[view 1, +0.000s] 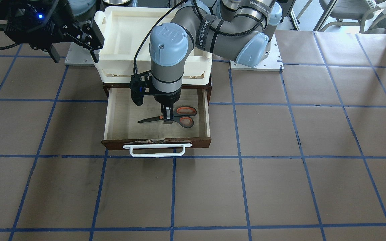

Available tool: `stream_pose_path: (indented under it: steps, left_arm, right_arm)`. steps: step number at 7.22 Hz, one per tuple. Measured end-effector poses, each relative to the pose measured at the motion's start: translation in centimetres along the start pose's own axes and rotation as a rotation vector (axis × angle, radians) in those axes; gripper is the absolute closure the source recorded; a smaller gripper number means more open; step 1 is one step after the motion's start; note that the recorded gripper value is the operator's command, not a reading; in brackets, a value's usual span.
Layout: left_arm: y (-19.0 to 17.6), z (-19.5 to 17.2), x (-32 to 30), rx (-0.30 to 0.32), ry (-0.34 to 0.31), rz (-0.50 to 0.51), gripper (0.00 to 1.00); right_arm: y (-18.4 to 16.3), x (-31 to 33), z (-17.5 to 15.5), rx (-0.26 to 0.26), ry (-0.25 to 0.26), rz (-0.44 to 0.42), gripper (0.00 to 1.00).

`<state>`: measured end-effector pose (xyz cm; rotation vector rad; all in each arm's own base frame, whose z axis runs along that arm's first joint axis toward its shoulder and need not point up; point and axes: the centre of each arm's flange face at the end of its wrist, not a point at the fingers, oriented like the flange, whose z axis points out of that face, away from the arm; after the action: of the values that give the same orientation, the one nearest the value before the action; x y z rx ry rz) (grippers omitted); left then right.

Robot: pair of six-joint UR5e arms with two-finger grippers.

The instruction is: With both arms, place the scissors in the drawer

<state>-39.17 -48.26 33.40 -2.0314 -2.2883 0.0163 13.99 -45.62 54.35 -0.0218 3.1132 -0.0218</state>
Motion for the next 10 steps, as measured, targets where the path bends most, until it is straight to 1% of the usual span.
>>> stream_pose_path:
  steps: [2, 3, 4, 5, 6, 7, 8, 9, 10]
  left_arm:
    - [0.9, -3.4, -0.1, 0.012, -0.033, -0.034, 0.44]
    - [3.1, -5.6, -1.2, 0.015, -0.042, -0.086, 0.44]
    - [6.8, -8.3, -2.9, 0.02, -0.043, -0.167, 0.44]
    - [11.4, -10.8, -4.4, 0.019, -0.03, -0.284, 0.44]
    - [15.6, -13.0, -5.3, 0.022, -0.027, -0.43, 0.42]
    - [18.8, -14.8, -5.5, 0.027, -0.037, -0.601, 0.37]
    - [20.8, -16.3, -5.0, 0.024, -0.042, -0.772, 0.29]
    - [21.6, -17.5, -4.1, 0.024, -0.046, -0.92, 0.26]
    - [22.1, -18.7, -3.2, 0.025, -0.068, -1.038, 0.25]
  right_arm:
    - [0.0, 0.0, 0.0, 0.003, -0.001, 0.0, 0.0]
    - [0.0, 0.0, 0.0, 0.003, -0.002, 0.0, 0.0]
    - [-0.1, 0.0, 0.0, 0.002, -0.002, -0.001, 0.0]
    - [-0.1, 0.0, 0.0, 0.002, -0.003, 0.0, 0.0]
    - [0.0, 0.0, 0.0, 0.002, -0.004, 0.0, 0.0]
    - [0.0, 0.0, 0.0, 0.001, -0.005, 0.001, 0.0]
    - [0.0, 0.0, 0.0, 0.001, -0.005, 0.001, 0.0]
    - [0.0, 0.1, 0.0, 0.002, -0.002, 0.002, 0.0]
    - [0.0, 0.1, 0.0, 0.002, -0.002, 0.005, 0.0]
